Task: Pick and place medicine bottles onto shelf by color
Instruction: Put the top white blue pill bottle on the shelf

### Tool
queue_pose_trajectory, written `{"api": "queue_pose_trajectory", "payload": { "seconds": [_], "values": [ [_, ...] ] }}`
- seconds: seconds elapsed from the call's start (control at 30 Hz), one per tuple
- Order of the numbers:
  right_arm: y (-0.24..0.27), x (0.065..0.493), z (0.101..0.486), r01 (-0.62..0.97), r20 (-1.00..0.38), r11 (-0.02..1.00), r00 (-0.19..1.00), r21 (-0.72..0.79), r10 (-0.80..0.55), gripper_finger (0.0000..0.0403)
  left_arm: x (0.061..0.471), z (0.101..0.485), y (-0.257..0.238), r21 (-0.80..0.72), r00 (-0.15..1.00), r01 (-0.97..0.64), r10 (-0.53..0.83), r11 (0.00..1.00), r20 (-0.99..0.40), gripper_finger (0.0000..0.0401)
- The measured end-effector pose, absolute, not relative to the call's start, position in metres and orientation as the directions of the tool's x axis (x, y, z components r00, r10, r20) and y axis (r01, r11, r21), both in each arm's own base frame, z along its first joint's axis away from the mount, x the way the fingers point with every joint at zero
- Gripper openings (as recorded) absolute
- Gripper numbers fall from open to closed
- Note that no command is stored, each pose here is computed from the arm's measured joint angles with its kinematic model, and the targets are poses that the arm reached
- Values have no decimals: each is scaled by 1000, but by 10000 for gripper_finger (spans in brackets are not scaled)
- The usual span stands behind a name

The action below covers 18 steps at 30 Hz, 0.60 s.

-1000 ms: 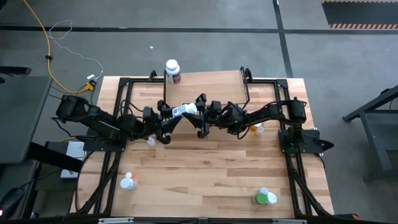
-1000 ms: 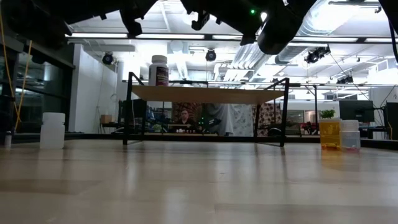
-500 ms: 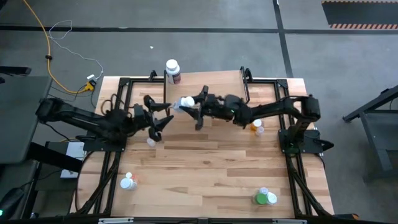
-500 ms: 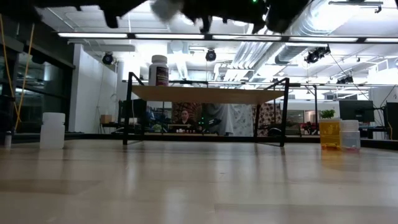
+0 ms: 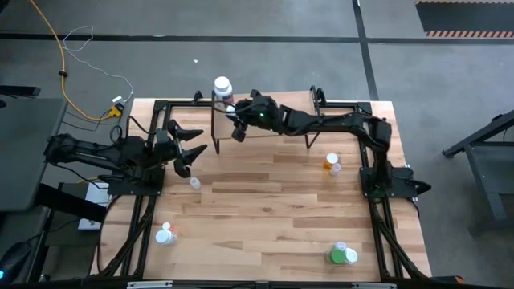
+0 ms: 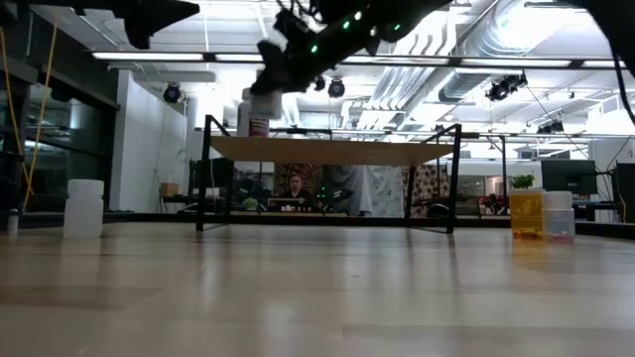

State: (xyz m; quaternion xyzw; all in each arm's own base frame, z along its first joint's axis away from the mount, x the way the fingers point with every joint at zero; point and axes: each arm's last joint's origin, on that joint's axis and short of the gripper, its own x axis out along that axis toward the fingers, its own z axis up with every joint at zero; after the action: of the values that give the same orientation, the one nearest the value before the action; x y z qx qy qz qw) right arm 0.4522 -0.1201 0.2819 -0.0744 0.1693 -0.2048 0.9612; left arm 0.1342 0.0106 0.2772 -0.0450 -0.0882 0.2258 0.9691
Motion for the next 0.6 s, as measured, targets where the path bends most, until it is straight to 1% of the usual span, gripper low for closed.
{"api": "queue_pose_trajectory", "payload": {
  "seconds": [0.27, 0.3, 0.5, 0.6],
  "values": [
    [-150, 469, 267, 339, -332, 931, 870, -136, -365, 155, 134, 276, 11, -86, 884, -437, 446, 895, 142, 255],
    [-152, 470, 263, 326, -352, 935, 866, -139, -355, 155, 134, 276, 11, -87, 884, -437, 446, 895, 143, 255],
    [-157, 471, 265, 262, -348, 943, 881, -205, -320, 156, 134, 276, 11, -89, 884, -437, 445, 895, 143, 255],
    [-161, 469, 265, 197, -354, 957, 898, -211, -263, 156, 134, 276, 11, -89, 884, -437, 446, 895, 144, 255]
  ]
}}
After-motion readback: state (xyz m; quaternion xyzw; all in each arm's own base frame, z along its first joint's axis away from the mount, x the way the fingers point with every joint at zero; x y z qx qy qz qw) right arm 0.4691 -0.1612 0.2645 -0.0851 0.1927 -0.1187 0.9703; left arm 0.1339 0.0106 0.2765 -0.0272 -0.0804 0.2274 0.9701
